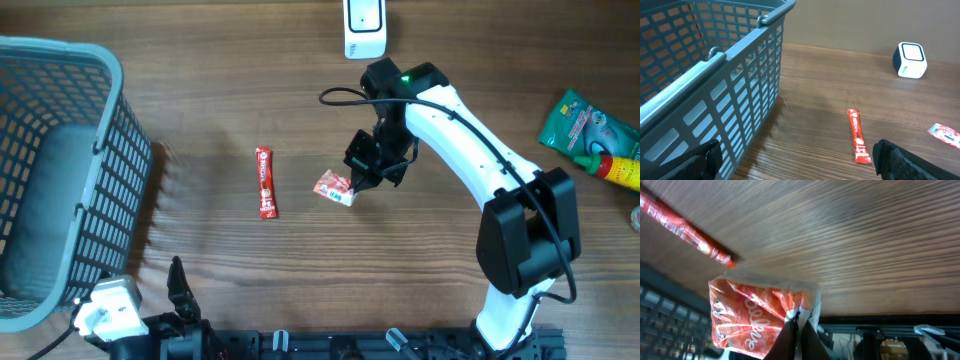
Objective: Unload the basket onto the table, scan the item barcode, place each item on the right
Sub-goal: 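Lift the Kleenex pack off the table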
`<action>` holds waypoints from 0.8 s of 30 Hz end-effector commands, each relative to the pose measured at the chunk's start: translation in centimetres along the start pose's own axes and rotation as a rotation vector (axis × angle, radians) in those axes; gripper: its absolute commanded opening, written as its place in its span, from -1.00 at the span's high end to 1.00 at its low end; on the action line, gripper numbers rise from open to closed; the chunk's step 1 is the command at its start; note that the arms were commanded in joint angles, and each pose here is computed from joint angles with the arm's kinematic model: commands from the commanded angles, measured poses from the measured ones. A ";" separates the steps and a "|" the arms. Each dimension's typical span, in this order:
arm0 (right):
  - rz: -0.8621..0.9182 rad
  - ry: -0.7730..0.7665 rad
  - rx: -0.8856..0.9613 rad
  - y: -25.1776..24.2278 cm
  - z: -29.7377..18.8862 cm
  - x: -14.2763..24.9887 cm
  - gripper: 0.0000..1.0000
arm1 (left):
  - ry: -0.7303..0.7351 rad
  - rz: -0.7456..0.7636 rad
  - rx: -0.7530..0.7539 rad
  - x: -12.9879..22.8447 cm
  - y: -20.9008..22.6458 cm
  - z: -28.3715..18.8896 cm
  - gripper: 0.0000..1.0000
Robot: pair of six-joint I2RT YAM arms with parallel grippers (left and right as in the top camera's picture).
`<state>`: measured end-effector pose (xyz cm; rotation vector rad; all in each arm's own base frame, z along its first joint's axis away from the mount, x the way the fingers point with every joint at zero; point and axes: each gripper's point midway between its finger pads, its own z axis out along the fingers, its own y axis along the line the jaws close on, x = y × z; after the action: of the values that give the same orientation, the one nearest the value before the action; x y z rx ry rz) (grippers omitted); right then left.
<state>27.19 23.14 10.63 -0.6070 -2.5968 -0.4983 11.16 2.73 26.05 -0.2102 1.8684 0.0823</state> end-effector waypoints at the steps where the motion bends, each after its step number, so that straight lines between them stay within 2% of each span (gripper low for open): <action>1: -0.124 0.102 -0.111 1.8 -0.7 2.3 0.91 | -0.007 -0.008 0.002 -0.1 0.0 -0.1 -1.00; 24: -0.111 0.128 -0.107 1.6 -0.7 2.8 0.91 | -0.007 -0.008 0.002 -0.1 0.0 -0.1 -1.00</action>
<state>25.95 24.81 12.17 -0.4858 -2.5006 -0.6505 11.16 2.73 26.05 -0.2102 1.8684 0.0823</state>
